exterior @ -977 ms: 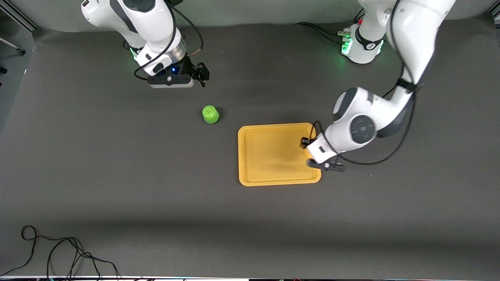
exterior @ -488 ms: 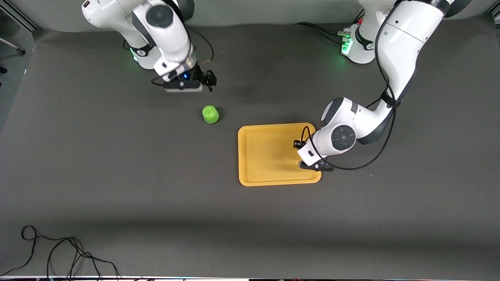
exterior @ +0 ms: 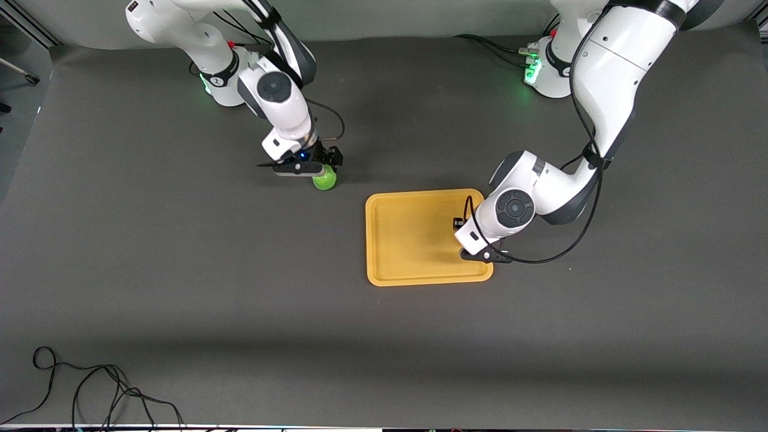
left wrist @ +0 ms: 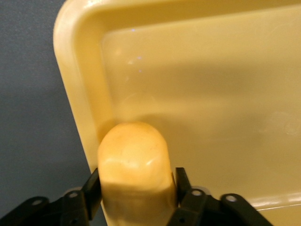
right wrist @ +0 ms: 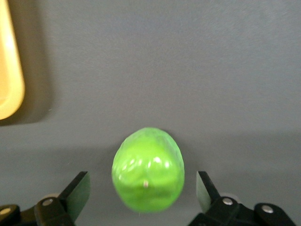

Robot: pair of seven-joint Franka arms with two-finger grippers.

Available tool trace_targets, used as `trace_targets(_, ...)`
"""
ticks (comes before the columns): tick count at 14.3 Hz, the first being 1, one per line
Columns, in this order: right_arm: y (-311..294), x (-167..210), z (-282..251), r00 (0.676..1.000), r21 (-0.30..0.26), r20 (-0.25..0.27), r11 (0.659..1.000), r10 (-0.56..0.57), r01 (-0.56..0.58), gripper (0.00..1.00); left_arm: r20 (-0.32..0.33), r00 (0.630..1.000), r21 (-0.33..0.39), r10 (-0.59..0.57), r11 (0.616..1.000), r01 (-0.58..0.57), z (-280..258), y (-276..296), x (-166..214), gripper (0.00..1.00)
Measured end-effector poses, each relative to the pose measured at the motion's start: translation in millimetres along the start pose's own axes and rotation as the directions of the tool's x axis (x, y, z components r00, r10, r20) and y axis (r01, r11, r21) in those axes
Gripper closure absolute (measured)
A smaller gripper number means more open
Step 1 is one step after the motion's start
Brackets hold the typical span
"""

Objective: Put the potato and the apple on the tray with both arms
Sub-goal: 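Lower the potato onto the tray while the right gripper grasps the green apple, then lift the apple with the right gripper while the left gripper withdraws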

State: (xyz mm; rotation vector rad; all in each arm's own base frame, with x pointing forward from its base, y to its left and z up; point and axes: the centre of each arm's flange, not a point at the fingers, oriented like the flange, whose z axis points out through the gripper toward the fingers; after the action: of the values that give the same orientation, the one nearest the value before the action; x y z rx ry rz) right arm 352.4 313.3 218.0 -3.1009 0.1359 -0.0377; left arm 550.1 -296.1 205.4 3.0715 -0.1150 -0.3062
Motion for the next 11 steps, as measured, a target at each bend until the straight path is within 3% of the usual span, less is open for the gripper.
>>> trace_targets(1, 0.6, -0.2, 11.7, 1.000, 0.001, -0.003, 1.000, 0.000, 0.000, 0.00, -0.002, 1.000, 0.000, -0.002, 1.000, 0.002, -1.0, -0.4, 0.8, 0.17)
trace_targets(2, 1.5, -0.8, 22.3, 1.000, 0.001, -0.004, 1.000, 0.000, 0.000, 0.00, -0.007, 1.000, -0.001, -0.002, 1.000, 0.002, -3.0, -0.5, 2.1, 0.16)
trace_targets(4, 3.2, -2.5, 37.8, 1.000, -0.004, -0.001, 1.000, 0.000, 0.000, 0.00, -0.026, 1.000, -0.002, -0.004, 1.000, 0.004, -12.4, -1.9, 6.1, 0.02)
trace_targets(5, 3.2, -2.6, 41.1, 1.000, -0.007, 0.001, 1.000, -0.001, 0.001, 0.07, -0.051, 0.999, -0.003, -0.009, 1.000, 0.009, -25.6, -4.8, 10.4, 0.01)
trace_targets(7, 0.3, -0.4, 39.7, 1.000, -0.002, -0.003, 1.000, -0.001, 0.001, 0.26, -0.122, 0.992, 0.000, -0.018, 1.000, 0.018, -78.1, -24.2, 19.1, 0.01)
trace_targets(9, -2.1, 2.8, 37.2, 1.000, 0.004, -0.010, 1.000, 0.000, 0.000, 0.26, -0.164, 0.987, 0.039, 0.002, 0.999, 0.004, -154.8, -73.8, 21.8, 0.00)
trace_targets(11, -6.8, 14.4, 25.3, 1.000, -0.001, -0.008, 1.000, 0.009, -0.009, 0.26, -0.153, 0.988, 0.093, 0.023, 0.996, -0.008, -238.0, -149.6, 11.6, 0.00)
